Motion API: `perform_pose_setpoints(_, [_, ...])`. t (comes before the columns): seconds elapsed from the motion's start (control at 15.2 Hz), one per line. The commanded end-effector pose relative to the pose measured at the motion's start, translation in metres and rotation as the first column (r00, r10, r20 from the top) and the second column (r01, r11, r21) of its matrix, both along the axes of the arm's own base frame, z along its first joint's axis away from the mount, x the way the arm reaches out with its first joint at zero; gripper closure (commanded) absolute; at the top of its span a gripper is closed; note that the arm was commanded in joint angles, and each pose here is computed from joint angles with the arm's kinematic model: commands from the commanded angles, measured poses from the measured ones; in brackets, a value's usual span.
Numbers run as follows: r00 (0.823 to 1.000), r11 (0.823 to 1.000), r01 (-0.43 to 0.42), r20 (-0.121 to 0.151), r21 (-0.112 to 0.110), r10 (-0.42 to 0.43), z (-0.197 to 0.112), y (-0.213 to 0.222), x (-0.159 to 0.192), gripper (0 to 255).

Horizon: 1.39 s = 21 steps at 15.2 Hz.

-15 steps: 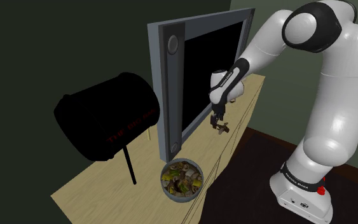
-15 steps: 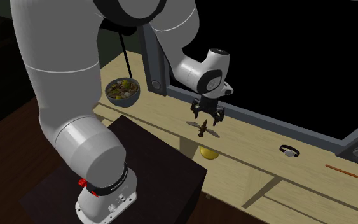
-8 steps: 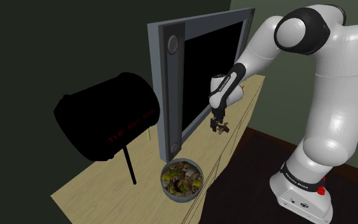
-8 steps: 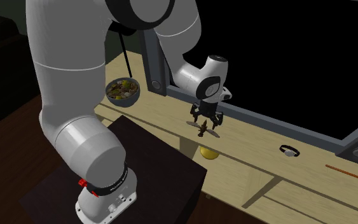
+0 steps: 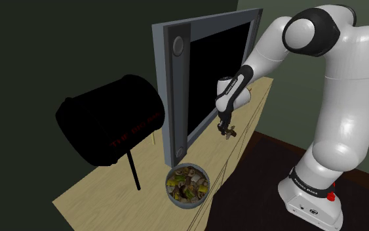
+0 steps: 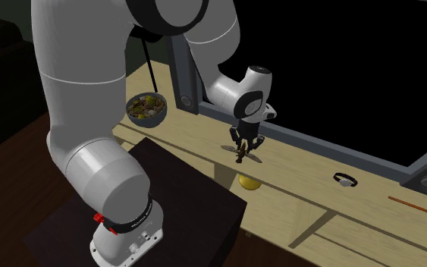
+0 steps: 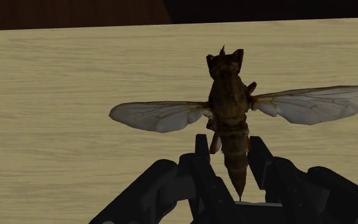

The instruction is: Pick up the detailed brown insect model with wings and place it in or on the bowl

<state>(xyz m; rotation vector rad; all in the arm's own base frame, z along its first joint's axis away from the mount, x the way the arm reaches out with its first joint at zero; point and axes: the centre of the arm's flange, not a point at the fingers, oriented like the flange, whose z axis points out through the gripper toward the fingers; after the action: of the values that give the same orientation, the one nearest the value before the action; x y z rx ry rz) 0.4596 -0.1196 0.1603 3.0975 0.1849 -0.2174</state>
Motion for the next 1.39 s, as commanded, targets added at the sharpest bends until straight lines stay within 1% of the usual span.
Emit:
perform_pose_setpoints(0.0, [1.000,1.000,0.000,0.000,0.000,0.000,0.000,0.000,0.000,255])
perform_pose_setpoints(0.33, [1.000,1.000,0.000,0.000,0.000,0.000,0.000,0.000,0.000,255])
perform_pose_setpoints(1.32, [1.000,1.000,0.000,0.000,0.000,0.000,0.079,0.000,0.000,255])
